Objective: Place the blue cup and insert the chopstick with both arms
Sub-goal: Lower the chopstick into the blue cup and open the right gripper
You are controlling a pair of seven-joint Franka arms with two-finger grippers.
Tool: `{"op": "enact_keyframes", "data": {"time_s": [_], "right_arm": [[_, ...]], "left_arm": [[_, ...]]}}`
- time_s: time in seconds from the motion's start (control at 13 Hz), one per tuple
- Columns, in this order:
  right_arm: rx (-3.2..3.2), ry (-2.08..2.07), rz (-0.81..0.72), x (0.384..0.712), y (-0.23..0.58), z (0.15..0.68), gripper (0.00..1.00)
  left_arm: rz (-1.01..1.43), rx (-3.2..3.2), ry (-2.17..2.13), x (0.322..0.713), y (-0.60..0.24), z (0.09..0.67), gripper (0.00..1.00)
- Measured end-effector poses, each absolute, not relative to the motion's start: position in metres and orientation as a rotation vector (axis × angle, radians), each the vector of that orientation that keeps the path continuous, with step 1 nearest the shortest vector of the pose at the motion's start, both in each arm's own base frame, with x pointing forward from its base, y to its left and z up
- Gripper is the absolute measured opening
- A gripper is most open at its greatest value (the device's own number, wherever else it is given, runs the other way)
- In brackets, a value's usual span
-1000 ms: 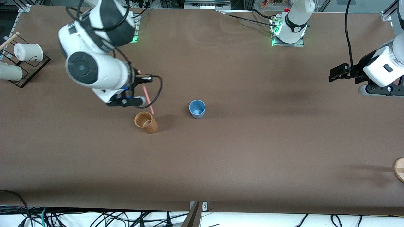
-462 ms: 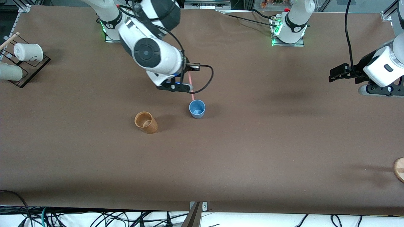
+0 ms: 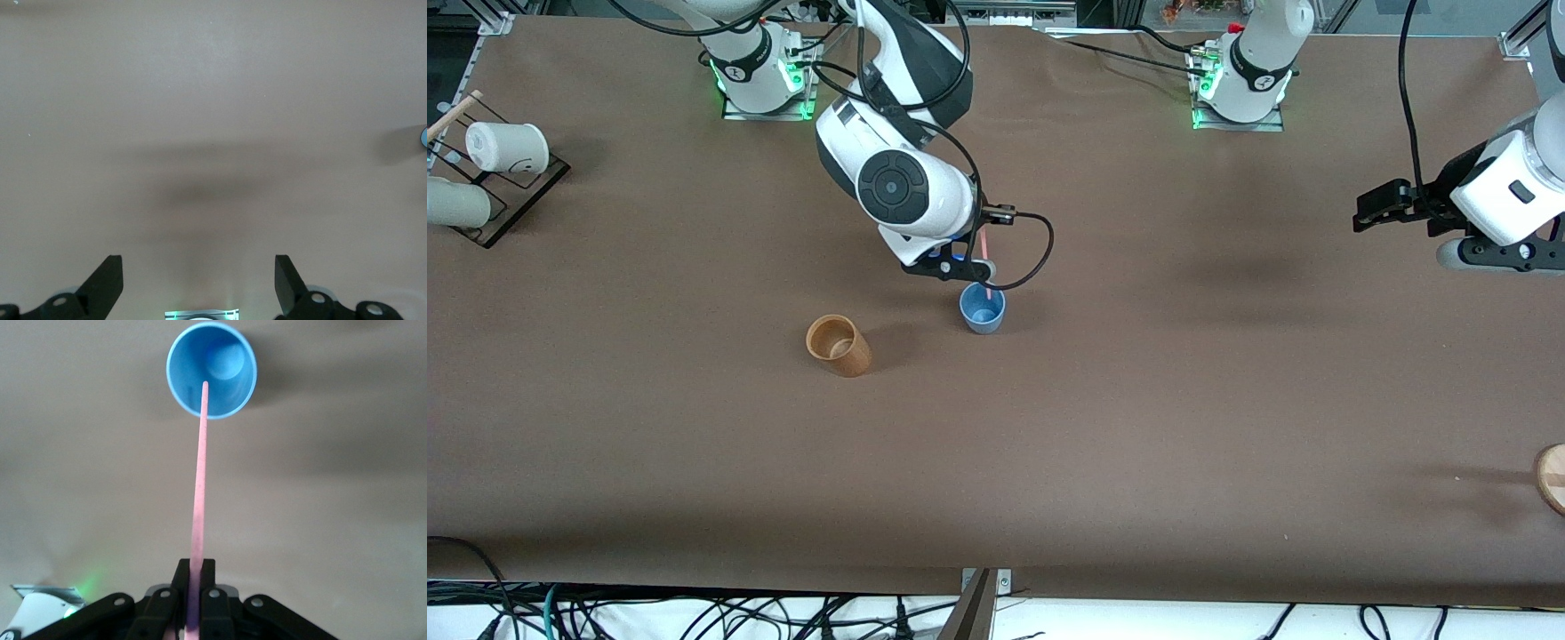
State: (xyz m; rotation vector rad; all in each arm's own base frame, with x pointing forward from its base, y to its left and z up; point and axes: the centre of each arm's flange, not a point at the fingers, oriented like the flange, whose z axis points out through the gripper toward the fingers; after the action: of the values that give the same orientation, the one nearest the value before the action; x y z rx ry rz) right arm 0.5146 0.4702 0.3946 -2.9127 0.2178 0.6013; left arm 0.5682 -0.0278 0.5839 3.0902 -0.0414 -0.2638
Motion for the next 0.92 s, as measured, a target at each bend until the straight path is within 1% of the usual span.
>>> {"op": "enact_keyframes", "data": {"time_s": [0.31,0.38,0.54,0.62,0.69,0.77,0.85,0.92], "right_arm": [[-2.931,0.217,0.587,0.517,0.468,0.389,0.1],[-2.955,0.212,0.571,0.519,0.466,0.386,0.16],[-3.022,0.198,0.502,0.526,0.459,0.381,0.38],[-3.033,0.201,0.48,0.53,0.455,0.382,0.47],[-3.034,0.207,0.464,0.534,0.452,0.385,0.58],[-3.034,0.211,0.443,0.538,0.45,0.389,0.67],[-3.042,0.216,0.407,0.544,0.446,0.396,0.77],[-3.058,0.229,0.357,0.552,0.438,0.404,0.88]], "left_arm": [[-0.264,3.09,-0.041,0.568,-0.027,0.584,1.0],[-0.264,3.09,-0.041,0.568,-0.027,0.584,1.0],[-0.264,3.09,-0.042,0.568,-0.027,0.584,1.0],[-0.264,3.09,-0.042,0.568,-0.027,0.584,1.0],[-0.264,3.09,-0.042,0.568,-0.027,0.584,1.0],[-0.264,3.09,-0.043,0.568,-0.027,0.584,1.0],[-0.264,3.09,-0.043,0.568,-0.027,0.584,1.0],[-0.264,3.09,-0.043,0.568,-0.027,0.584,1.0]]}}
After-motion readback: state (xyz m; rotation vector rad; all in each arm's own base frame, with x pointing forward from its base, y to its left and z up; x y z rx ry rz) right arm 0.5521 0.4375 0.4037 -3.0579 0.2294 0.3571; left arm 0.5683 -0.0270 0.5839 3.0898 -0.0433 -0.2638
